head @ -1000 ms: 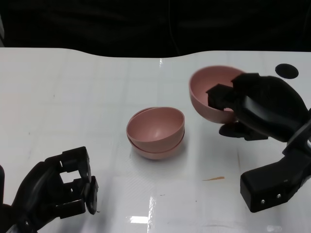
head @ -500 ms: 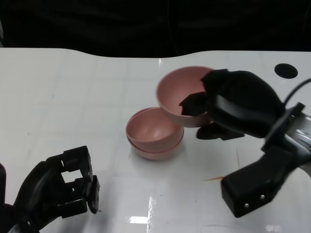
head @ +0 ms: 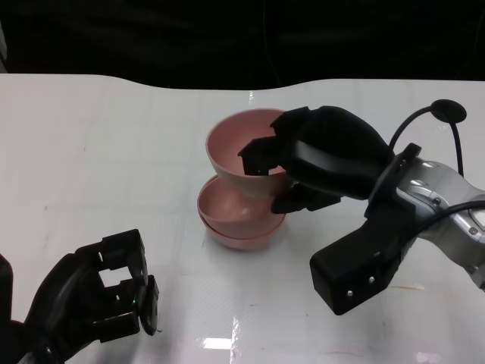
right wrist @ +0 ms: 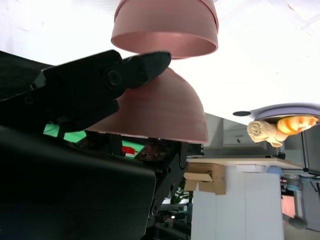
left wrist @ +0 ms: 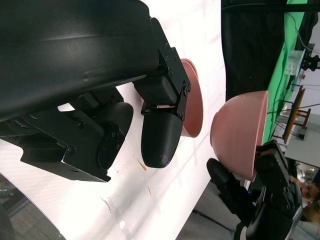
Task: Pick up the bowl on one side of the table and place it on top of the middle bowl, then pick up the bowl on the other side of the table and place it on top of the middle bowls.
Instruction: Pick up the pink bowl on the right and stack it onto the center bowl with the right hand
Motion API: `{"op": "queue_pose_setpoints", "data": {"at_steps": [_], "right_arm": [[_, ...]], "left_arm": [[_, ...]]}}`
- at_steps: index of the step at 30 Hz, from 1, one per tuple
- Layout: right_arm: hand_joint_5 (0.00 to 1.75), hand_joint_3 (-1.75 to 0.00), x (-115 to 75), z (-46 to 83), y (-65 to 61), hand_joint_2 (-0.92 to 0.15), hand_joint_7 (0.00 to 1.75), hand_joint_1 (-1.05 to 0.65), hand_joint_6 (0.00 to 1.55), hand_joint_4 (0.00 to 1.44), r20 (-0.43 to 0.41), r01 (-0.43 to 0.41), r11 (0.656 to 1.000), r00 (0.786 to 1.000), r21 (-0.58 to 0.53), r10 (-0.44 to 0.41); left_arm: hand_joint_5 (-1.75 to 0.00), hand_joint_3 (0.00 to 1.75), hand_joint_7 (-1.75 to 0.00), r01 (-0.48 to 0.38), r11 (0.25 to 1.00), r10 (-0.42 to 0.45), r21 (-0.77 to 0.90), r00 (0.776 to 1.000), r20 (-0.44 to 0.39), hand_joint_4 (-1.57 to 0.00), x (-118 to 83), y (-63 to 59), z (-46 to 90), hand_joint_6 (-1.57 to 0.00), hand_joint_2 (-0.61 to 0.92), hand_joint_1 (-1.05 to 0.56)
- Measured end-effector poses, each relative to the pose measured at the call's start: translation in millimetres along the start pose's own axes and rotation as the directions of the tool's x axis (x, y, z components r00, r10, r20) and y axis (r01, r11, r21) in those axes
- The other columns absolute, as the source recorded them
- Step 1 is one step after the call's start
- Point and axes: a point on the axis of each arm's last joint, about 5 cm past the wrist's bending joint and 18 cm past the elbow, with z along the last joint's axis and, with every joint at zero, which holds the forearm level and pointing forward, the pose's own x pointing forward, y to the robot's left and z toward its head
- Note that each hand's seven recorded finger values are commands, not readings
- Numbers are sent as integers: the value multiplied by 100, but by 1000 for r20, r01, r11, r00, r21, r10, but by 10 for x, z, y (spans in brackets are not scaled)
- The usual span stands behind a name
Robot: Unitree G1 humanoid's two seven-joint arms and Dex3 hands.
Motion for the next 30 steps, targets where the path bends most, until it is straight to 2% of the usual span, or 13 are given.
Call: {"op": "queue_pose_setpoints", "data": {"at_steps": [9, 17, 20, 24, 25, 26, 29, 30], "right_arm": [[175, -24, 58, -31, 175, -88, 175, -24, 62, 88, -10, -12, 1000, 1000, 1, 12], [175, -24, 90, -39, 332, -90, 174, -25, 60, 88, -9, -19, 1000, 1000, 19, 20], [175, -19, 91, -37, 394, -90, 153, -25, 67, 90, -9, -30, 999, 999, 26, 31], [175, -16, 102, -23, 462, -92, 147, -26, 68, 90, -9, -58, 998, 998, 29, 58], [175, -15, 105, -17, 480, -92, 134, -26, 72, 90, -9, -60, 998, 998, 34, 60], [175, -15, 106, -12, 494, -92, 113, -26, 79, 91, -7, -62, 997, 998, 39, 62], [175, -18, 102, -13, 527, -92, 85, -28, 88, 90, -12, -65, 997, 998, 46, 66], [175, -20, 100, -13, 534, -92, 80, -29, 89, 90, -14, -67, 997, 998, 47, 68]], "left_arm": [[-175, 136, -175, -10, 1000, 10, -4, 1000, 2, -104, -19, -14, -11, -90, 82, 32], [-175, 137, -175, -10, 1000, 10, -3, 1000, 5, -105, -21, -14, -11, -91, 80, 31], [-175, 136, -175, -11, 1000, 11, -1, 1000, 5, -104, -24, -14, -12, -90, 80, 31], [-175, 134, -175, -7, 1000, 6, 7, 1000, 13, -104, -26, -25, 8, -90, 80, 30], [-175, 134, -175, -6, 1000, 6, 7, 1000, 13, -104, -26, -25, 8, -90, 81, 30], [-175, 133, -175, -6, 1000, 6, 7, 1000, 13, -104, -27, -25, 8, -90, 81, 30], [-175, 132, -175, -7, 1000, 6, 8, 1000, 13, -105, -27, -26, 8, -90, 81, 30], [-175, 132, -175, -7, 1000, 7, 10, 1000, 13, -105, -27, -26, 8, -90, 81, 30]]}}
